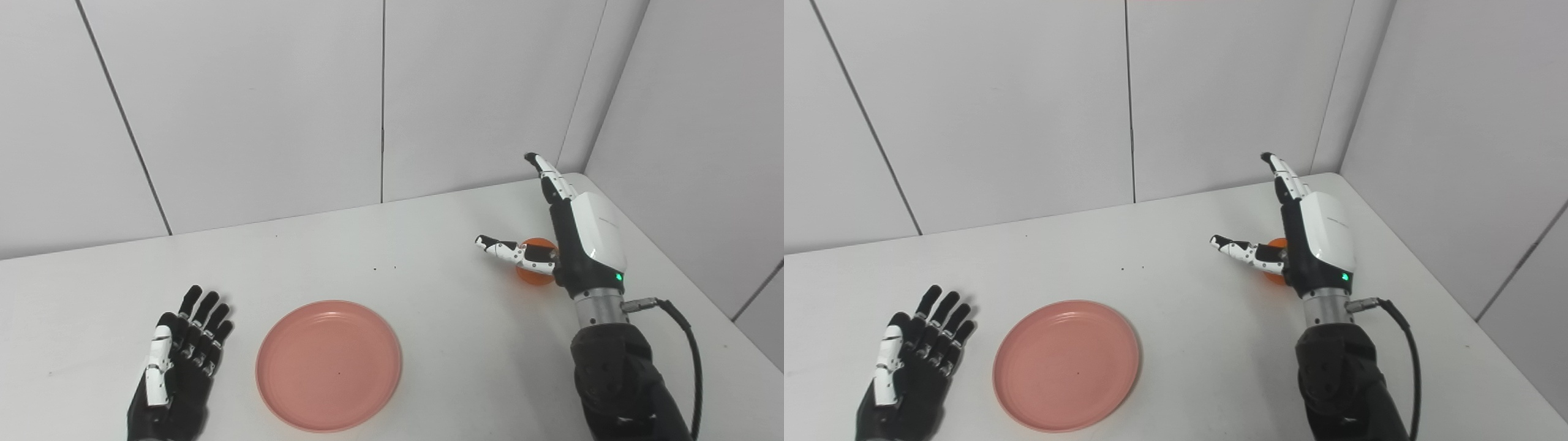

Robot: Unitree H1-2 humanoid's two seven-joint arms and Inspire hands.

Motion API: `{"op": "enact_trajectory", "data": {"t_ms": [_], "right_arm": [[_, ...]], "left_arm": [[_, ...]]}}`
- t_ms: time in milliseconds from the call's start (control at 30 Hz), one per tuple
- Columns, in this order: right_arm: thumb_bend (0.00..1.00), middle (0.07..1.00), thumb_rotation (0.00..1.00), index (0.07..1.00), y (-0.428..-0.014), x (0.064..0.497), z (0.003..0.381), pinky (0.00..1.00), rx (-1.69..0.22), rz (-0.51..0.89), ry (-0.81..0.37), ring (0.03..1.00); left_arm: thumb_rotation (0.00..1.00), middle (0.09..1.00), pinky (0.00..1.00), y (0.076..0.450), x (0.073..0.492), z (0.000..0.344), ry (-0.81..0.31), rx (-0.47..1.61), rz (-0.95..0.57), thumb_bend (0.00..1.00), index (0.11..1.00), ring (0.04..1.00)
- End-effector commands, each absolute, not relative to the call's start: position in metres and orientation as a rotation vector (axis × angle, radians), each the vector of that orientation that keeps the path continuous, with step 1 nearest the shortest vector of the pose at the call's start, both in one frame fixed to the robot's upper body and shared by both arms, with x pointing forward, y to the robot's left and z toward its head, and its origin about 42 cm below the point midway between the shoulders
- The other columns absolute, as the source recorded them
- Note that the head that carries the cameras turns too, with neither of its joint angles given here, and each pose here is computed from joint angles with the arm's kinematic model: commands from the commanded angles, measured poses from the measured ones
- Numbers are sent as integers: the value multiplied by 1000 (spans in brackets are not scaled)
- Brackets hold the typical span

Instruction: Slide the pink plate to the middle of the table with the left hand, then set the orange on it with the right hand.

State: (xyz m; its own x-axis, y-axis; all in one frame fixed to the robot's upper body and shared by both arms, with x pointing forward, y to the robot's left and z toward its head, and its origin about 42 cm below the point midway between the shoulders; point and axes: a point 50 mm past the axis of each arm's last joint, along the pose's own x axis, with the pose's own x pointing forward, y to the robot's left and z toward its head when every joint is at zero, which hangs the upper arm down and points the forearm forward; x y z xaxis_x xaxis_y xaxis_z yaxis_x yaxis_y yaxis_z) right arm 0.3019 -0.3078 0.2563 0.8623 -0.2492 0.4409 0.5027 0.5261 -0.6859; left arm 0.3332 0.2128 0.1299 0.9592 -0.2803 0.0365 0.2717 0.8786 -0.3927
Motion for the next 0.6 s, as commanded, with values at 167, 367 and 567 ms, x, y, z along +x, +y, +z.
{"op": "enact_trajectory", "data": {"t_ms": [167, 367, 567], "right_arm": [[896, 912, 396, 911, -332, 305, 273, 776, -978, -503, -294, 873], [925, 930, 396, 925, -340, 309, 270, 782, -983, -490, -217, 884], [972, 937, 431, 941, -347, 315, 266, 791, -1014, -459, -123, 887]], "left_arm": [[1000, 982, 1000, 221, 328, 117, 100, -403, -265, 350, 983, 981], [1000, 984, 1000, 224, 328, 117, 96, -407, -266, 353, 985, 984], [1000, 990, 1000, 225, 328, 118, 98, -411, -262, 353, 991, 989]]}}
